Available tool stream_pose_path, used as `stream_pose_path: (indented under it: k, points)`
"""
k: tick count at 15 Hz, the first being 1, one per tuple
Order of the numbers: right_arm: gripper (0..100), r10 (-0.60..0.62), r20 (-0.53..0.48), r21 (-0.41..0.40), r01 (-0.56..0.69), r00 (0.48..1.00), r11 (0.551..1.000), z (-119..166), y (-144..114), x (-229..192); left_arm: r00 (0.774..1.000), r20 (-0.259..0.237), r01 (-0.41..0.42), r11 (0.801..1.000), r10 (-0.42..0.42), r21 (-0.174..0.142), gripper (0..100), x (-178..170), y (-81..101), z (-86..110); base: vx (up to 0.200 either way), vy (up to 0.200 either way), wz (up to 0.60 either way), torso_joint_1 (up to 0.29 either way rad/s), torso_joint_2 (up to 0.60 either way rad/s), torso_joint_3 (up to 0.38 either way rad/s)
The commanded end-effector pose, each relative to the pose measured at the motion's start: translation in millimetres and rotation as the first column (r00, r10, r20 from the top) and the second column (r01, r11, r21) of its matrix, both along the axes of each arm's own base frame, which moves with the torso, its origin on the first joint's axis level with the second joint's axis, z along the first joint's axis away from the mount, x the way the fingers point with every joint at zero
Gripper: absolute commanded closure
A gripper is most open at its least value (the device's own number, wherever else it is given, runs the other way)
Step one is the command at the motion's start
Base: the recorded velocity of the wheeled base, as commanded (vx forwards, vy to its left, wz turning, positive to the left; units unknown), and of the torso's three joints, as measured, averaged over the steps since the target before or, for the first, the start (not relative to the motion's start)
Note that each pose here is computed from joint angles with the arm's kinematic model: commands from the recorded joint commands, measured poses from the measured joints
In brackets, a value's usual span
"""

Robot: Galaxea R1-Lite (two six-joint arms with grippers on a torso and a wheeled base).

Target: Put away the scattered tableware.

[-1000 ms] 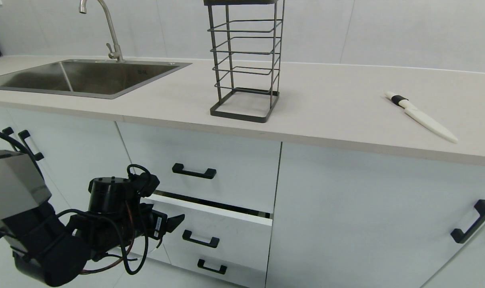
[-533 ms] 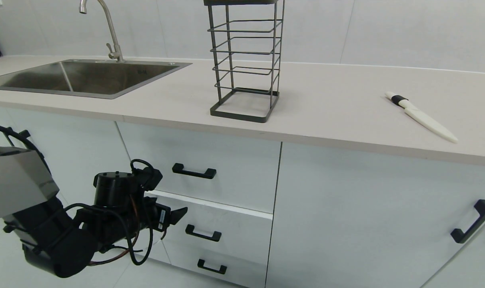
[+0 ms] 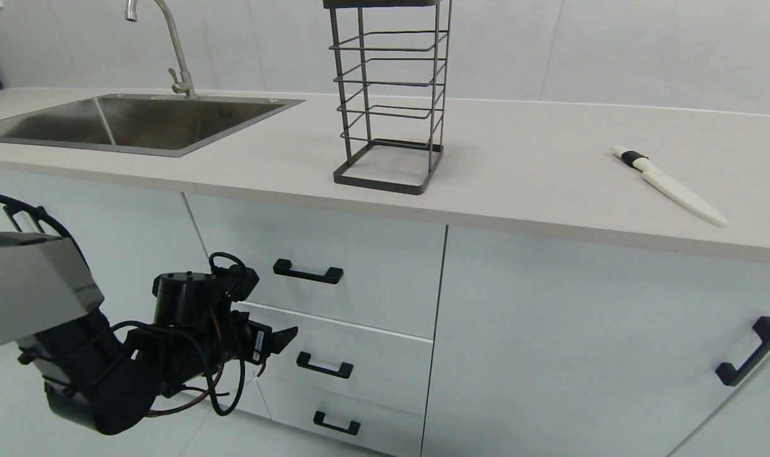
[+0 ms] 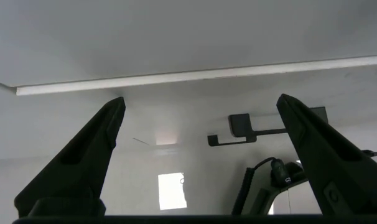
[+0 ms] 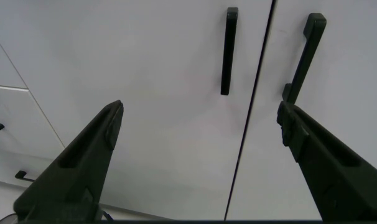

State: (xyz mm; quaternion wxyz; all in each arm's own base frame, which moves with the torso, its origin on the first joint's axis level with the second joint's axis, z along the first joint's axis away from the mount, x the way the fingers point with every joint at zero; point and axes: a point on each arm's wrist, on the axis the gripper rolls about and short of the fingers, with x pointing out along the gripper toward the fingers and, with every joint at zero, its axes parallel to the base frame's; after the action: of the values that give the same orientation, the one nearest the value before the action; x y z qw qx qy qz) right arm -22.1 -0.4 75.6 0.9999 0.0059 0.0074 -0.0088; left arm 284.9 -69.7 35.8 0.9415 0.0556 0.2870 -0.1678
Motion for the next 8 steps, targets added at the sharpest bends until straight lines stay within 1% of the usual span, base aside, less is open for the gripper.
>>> stream_pose_path:
  k: [1,4,5,6,7,8]
  points:
    - [0,0.001,-0.002,0.0,-0.001,1.0,1.0,-0.1,0.0,0.1,1.0,-0.003,-0.005,1.0,0.005,0.0,0,-19.6,5.7,8.8,0.0,0.0,0.0,0.0,0.0,0.0]
    - [0,0.001,-0.002,0.0,-0.001,1.0,1.0,-0.1,0.0,0.1,1.0,0.031,-0.002,1.0,0.002,-0.006,0,-54.7,13.5,28.6,0.0,0.0,0.0,0.0,0.0,0.0]
    - [0,-0.001,-0.002,0.0,0.001,1.0,1.0,-0.1,0.0,0.1,0.998,0.062,-0.004,1.0,0.005,-0.015,0,-72.8,18.1,36.9,0.0,0.0,0.0,0.0,0.0,0.0]
    - [0,-0.001,-0.002,0.0,0.001,1.0,1.0,-0.1,0.0,0.1,0.997,0.077,-0.004,1.0,0.005,-0.019,0,-78.6,19.4,39.6,0.0,0.0,0.0,0.0,0.0,0.0]
    - [0,0.001,-0.002,0.0,-0.001,1.0,1.0,-0.1,0.0,0.1,0.992,0.125,-0.008,0.999,0.012,-0.032,0,-94.4,24.3,47.6,0.0,0.0,0.0,0.0,0.0,0.0]
    - [0,-0.001,-0.002,0.0,0.001,1.0,1.0,-0.1,0.0,0.1,0.987,0.158,-0.007,0.999,0.014,-0.041,0,-103.8,26.7,53.6,0.0,0.0,0.0,0.0,0.0,0.0]
